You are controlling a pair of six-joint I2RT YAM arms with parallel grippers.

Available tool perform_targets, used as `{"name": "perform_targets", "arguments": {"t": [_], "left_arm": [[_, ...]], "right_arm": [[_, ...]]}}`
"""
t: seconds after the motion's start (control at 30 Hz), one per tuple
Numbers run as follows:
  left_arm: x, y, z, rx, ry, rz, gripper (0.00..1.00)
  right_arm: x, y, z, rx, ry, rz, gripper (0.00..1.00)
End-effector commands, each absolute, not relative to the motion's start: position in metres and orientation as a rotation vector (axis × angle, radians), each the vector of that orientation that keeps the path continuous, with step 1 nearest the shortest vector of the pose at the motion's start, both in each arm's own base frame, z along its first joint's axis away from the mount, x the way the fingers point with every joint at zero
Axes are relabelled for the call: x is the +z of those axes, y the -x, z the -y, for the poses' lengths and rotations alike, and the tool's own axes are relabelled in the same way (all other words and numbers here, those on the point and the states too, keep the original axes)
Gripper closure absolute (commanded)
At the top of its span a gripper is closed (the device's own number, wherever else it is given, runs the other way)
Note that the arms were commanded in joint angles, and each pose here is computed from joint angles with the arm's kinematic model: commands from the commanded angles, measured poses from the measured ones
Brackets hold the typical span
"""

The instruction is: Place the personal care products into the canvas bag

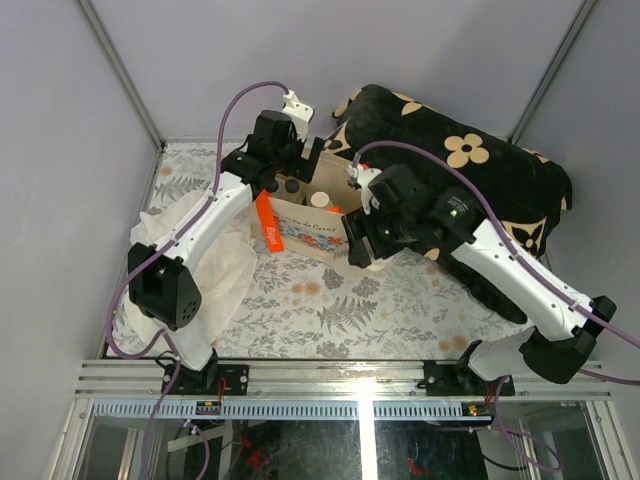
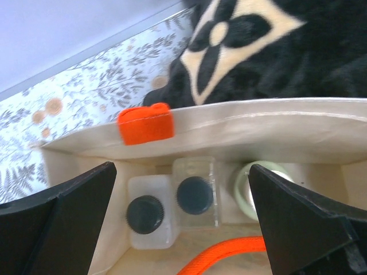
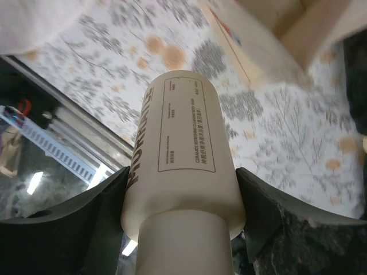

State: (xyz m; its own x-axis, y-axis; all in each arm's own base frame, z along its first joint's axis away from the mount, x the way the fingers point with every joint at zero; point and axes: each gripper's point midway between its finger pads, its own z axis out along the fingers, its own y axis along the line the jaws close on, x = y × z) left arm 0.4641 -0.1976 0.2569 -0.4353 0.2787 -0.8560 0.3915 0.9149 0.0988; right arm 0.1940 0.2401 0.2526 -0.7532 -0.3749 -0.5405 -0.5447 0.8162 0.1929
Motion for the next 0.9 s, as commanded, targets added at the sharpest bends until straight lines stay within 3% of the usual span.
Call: {"name": "perform_targets", "arguments": {"t": [0.0,0.13,0.33,0.87], "left_arm": [[0.284,-0.473,0.164,-0.029,-0.326,-1.982,0.0],[0.286,-0.47,0.155,-0.01,-0.298,-1.979,0.0],[0.289,-0.468,0.14,0.047,-0.268,-1.997,0.0],[0.288,-0.469,0.126,0.049,-0.266,-2.003,0.0]], "right_arm": [[0.339,-0.214,-0.28,0.674,0.791,-2.166,1.0],[0.378,-0.239,-0.284,0.603,0.763,-2.047,1.0],[0.388,-0.281,-0.295,0.462,0.729,-2.039,1.0],[0.337,-0.376,-0.26,0.319,0.492,-2.233,1.0]]}}
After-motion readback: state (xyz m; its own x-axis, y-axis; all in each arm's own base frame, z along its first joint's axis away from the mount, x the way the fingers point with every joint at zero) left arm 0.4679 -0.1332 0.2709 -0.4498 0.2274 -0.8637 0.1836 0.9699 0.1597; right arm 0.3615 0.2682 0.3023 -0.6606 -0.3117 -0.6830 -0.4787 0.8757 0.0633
